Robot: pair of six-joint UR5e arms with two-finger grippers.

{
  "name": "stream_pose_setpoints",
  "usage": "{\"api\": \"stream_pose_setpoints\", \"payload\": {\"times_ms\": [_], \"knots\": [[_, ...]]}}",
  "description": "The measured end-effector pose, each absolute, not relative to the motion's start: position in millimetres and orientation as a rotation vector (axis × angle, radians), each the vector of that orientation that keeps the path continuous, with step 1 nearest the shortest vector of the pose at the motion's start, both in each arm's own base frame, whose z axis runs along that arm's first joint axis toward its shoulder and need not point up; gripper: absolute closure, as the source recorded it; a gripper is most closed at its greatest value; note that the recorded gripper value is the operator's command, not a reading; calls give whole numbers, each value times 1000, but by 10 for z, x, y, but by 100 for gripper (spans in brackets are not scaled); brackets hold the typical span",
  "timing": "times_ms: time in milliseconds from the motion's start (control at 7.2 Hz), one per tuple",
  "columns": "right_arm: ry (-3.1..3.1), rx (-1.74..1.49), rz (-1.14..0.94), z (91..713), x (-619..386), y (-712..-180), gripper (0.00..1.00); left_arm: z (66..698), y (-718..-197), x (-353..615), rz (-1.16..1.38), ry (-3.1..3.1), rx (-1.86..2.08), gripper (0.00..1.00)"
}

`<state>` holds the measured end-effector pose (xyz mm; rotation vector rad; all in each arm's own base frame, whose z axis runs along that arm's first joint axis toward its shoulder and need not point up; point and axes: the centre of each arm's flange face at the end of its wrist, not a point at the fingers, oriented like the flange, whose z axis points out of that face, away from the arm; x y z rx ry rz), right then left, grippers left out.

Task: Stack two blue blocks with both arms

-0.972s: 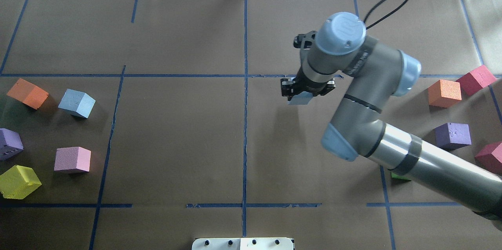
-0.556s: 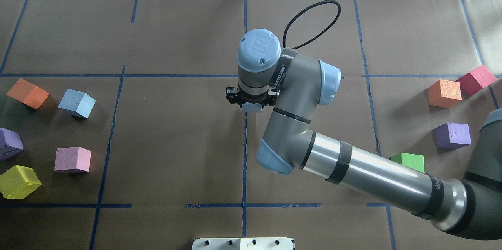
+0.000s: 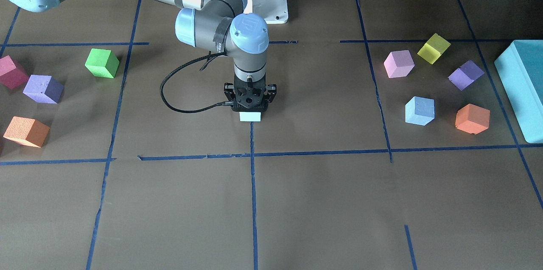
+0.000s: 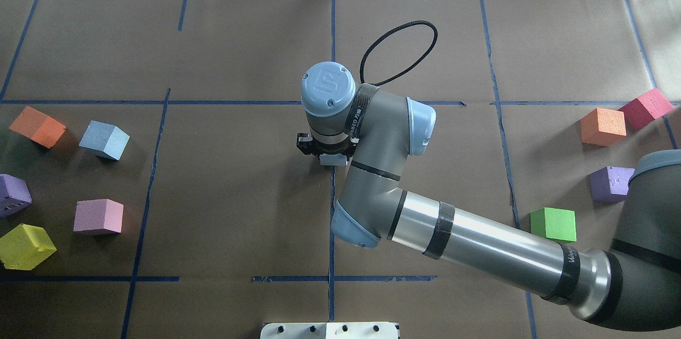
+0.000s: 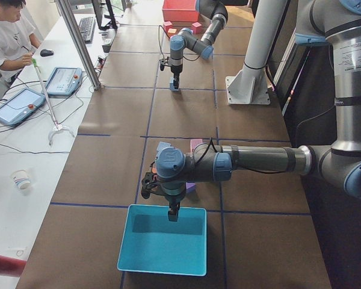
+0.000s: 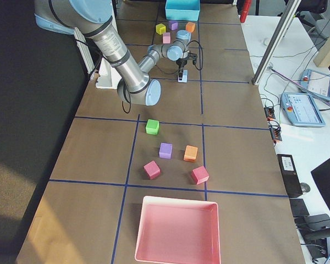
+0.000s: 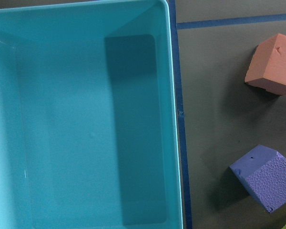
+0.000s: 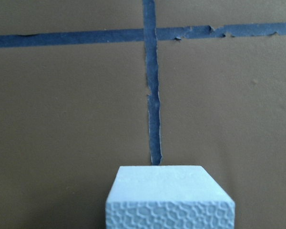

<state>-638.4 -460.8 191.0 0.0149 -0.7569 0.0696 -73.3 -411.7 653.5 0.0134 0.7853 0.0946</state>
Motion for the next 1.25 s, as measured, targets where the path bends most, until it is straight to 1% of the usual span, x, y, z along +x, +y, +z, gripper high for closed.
{"api": "stream_pose_setpoints", "payload": {"times_ms": [278, 556, 694, 833, 972, 1111, 1250], "knots": [[-787, 25, 77, 1732, -6248, -4718, 0, 6535, -4117, -733, 95, 785, 14, 0], [-843, 21, 91, 1600, -5560, -5235, 0, 6518, -4135, -736, 97, 781, 18, 0], [-847, 32, 56, 1724, -5006, -5501, 0, 6452, -4203, -737, 102, 779, 36, 0], [-833, 67, -20, 2063, -4280, -5697, 0, 6319, -4338, -735, 118, 775, 81, 0], [-822, 105, -111, 2566, -3457, -5807, 0, 6170, -4474, -735, 145, 770, 149, 0], [-816, 134, -194, 3121, -2648, -5824, 0, 6045, -4574, -715, 174, 768, 211, 0], [-803, 166, -276, 3679, -1903, -5730, 0, 5959, -4636, -674, 198, 776, 247, 0]]}}
